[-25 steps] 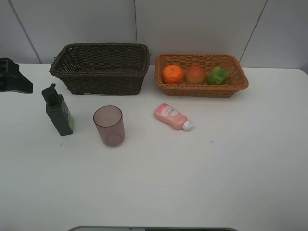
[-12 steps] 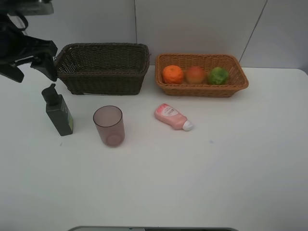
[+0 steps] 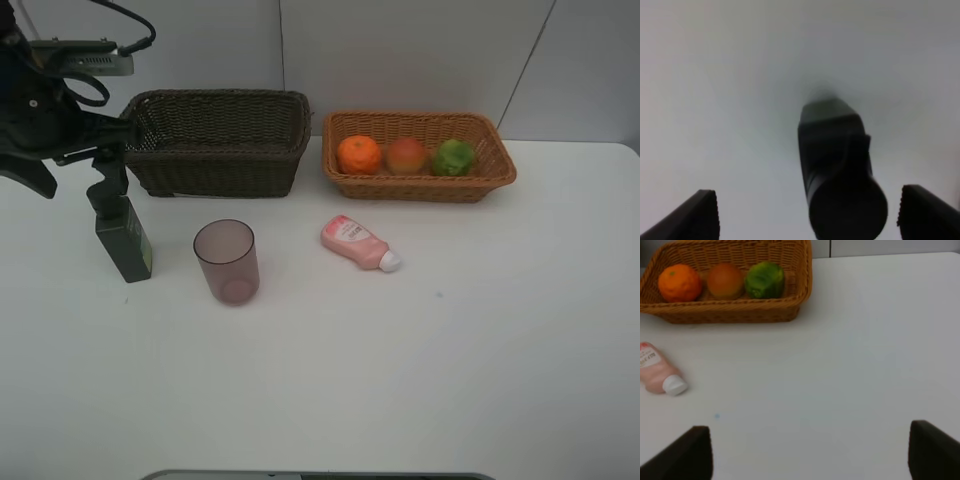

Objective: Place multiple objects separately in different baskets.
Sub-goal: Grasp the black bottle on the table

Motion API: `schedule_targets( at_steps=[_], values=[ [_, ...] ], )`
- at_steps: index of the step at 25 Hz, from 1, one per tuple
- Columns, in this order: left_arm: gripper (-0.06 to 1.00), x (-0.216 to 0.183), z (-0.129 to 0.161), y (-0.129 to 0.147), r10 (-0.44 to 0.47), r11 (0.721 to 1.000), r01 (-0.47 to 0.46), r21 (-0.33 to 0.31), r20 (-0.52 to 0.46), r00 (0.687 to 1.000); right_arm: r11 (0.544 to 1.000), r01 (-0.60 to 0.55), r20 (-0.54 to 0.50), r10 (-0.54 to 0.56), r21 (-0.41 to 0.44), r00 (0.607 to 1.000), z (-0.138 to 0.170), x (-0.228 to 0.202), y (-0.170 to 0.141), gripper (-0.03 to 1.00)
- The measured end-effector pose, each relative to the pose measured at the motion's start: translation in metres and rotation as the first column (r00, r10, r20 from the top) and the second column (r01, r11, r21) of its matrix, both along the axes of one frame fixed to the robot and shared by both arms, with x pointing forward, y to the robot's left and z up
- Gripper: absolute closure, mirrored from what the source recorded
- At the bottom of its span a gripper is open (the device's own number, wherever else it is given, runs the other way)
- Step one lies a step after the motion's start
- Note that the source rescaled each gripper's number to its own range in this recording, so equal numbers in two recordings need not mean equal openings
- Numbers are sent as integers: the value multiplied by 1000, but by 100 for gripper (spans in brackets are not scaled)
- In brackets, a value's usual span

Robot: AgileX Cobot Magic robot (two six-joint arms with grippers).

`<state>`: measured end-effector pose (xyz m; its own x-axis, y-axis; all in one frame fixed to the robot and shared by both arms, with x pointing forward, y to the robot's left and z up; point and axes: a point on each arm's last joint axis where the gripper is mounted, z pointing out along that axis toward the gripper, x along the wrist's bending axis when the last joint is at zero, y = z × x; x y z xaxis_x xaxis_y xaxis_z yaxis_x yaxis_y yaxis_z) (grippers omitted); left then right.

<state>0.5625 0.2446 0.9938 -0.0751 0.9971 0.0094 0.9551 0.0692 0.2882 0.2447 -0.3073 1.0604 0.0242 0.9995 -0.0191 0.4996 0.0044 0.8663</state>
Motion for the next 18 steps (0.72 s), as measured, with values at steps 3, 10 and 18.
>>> schedule_targets(
  at_steps=[3,10,18],
  values=[
    [3,5,-15,-1,4,1000,-4,4,-36,999,1000,0,0,0,0,1000,0,0,0,35],
    [3,11,-38,-3,17,1000,-18,-7,-38,999,1000,0,0,0,0,1000,0,0,0,35],
    [3,6,-65,-6,43,997,-45,-66,-24,999,1000,0,0,0,0,1000,0,0,0,35]
  ],
)
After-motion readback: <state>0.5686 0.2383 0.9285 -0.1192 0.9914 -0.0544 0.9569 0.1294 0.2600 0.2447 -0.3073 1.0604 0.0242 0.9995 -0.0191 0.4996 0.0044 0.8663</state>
